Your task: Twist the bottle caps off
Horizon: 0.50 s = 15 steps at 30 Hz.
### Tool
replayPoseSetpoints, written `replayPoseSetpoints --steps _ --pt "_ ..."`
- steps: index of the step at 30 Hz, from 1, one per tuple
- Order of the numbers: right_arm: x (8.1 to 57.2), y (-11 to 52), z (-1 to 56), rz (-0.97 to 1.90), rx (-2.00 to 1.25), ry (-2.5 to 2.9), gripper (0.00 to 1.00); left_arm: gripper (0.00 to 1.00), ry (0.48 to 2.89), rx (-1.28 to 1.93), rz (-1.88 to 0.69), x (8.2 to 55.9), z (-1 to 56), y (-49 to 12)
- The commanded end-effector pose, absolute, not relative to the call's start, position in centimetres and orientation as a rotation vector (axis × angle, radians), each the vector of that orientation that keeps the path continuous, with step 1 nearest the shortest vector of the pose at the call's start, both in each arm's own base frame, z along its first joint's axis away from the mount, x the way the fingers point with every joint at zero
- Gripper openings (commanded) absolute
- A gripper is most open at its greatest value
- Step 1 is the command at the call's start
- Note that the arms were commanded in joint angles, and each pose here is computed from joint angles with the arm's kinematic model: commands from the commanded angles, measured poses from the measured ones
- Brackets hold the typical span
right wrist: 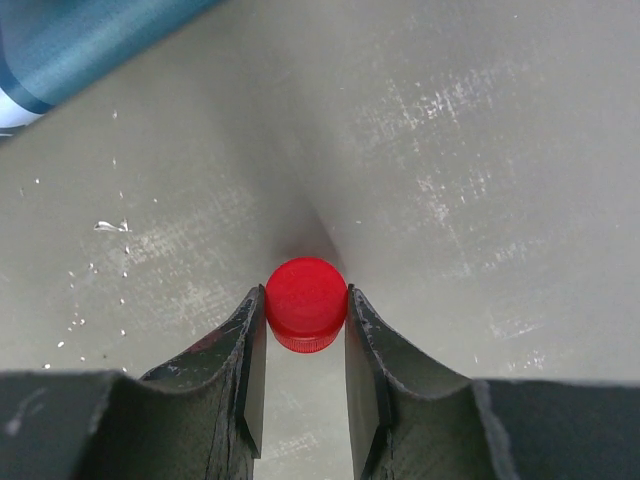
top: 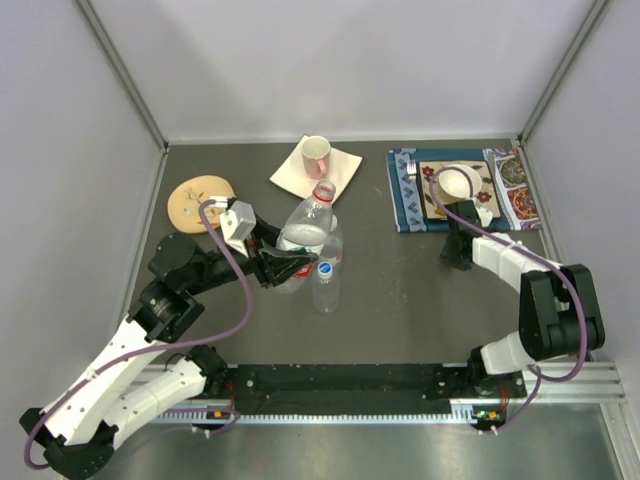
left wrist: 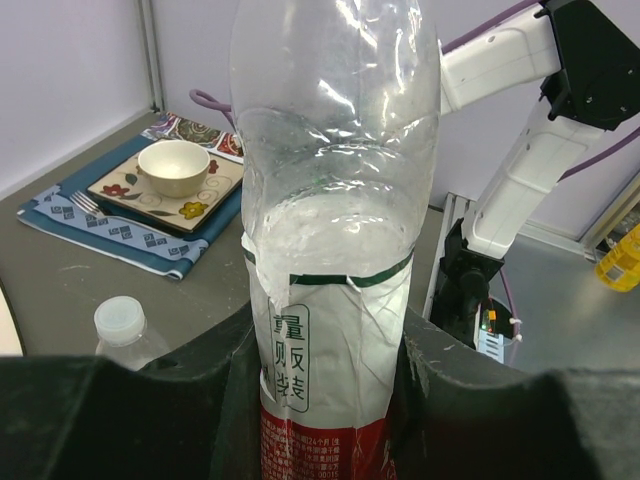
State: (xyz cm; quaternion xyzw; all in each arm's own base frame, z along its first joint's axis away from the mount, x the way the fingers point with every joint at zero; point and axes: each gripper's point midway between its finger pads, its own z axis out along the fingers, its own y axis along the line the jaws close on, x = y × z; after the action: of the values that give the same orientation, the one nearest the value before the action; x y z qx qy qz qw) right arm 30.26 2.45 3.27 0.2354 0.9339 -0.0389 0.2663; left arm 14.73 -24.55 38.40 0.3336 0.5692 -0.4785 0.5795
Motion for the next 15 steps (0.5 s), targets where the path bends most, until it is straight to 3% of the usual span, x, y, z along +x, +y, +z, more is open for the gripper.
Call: replayPoseSetpoints --steps 1,3,10,15 --pt "31.1 2.6 2.9 -0.083 0.615 2.524 0.13 0.37 1.257 0.762 -1.127 14.6 40.1 -24.5" --pt "31.1 2.9 2.6 -0.065 0.605 2.542 0.17 0.37 1.257 0.764 -1.124 14.6 40.1 -24.4" --pt "30.8 3.6 2.6 -0.008 0.599 2.557 0.46 0.37 1.263 0.763 -1.126 14.5 39.9 -24.4" --pt "30.3 3.8 2.9 0.012 0.593 2.554 0.54 0.37 1.27 0.763 -1.127 14.6 39.6 -24.4"
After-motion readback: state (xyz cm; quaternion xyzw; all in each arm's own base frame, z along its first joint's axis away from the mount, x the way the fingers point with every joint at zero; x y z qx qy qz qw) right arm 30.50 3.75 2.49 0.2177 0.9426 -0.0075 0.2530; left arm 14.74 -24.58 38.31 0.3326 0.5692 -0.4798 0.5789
